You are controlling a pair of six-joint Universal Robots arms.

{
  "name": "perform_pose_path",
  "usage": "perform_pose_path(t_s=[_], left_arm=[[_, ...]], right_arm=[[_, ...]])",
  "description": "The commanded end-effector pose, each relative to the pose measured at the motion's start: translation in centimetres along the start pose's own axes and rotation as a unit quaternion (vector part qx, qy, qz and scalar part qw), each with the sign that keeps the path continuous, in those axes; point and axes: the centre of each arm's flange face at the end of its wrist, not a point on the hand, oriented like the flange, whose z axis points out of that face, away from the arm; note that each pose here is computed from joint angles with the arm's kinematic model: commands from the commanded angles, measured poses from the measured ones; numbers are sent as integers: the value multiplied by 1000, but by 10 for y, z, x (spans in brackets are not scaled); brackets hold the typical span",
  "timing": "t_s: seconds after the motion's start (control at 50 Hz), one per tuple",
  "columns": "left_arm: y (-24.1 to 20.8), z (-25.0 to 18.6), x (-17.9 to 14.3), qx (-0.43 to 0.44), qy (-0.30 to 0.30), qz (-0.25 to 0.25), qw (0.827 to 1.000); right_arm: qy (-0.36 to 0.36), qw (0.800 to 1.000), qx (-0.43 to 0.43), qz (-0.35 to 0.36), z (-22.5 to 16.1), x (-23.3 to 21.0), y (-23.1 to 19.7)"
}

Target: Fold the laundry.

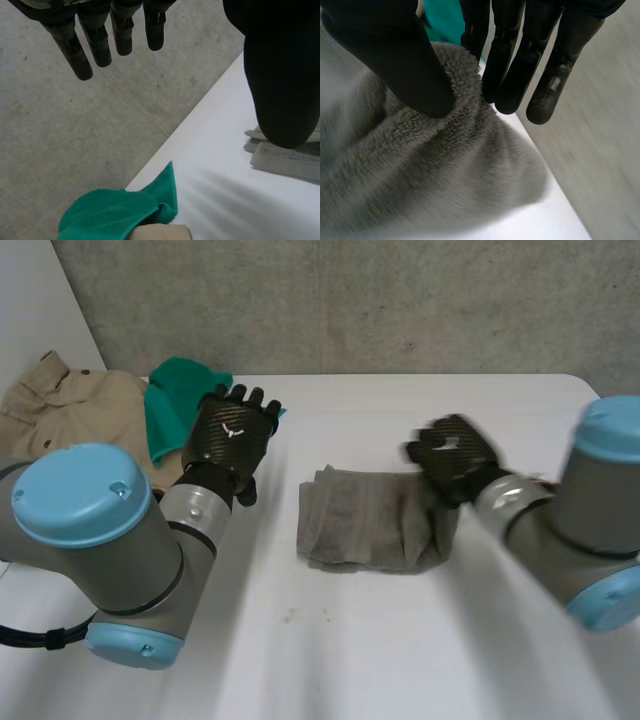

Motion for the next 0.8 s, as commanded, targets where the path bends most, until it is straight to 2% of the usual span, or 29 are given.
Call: perform_pose_path(t_s=[0.02,0.1,0.14,0.18,0.2,0.28,0.34,0.42,0.5,0.64,0.8], left_arm=[[-14,7,-5,22,-12,-18,1000],[-23,17,-7,38,-14,-81,996],[-27,24,-8,47,-13,-134,990],[-29,29,-7,50,-10,-165,985],[-30,33,-6,50,-2,-188,981],[-34,35,9,46,41,-207,976],[-35,33,30,37,79,-208,974],[-22,29,44,0,94,-202,975],[-6,24,49,-46,84,-195,976],[12,19,45,-97,39,-177,979],[38,15,58,-143,59,-126,980]], right_arm=[[-171,981,91,-16,-4,-107,-29],[-108,991,67,51,10,-85,-32],[-54,988,37,138,17,-59,-22],[-19,980,21,197,20,-36,-12],[6,969,20,245,19,-14,-7],[46,945,21,324,10,26,-2],[31,939,2,341,6,25,0],[4,941,-31,337,6,16,7],[-14,947,-54,317,15,11,14],[-52,944,-81,316,24,-1,14],[-86,939,-119,311,37,-28,24]])
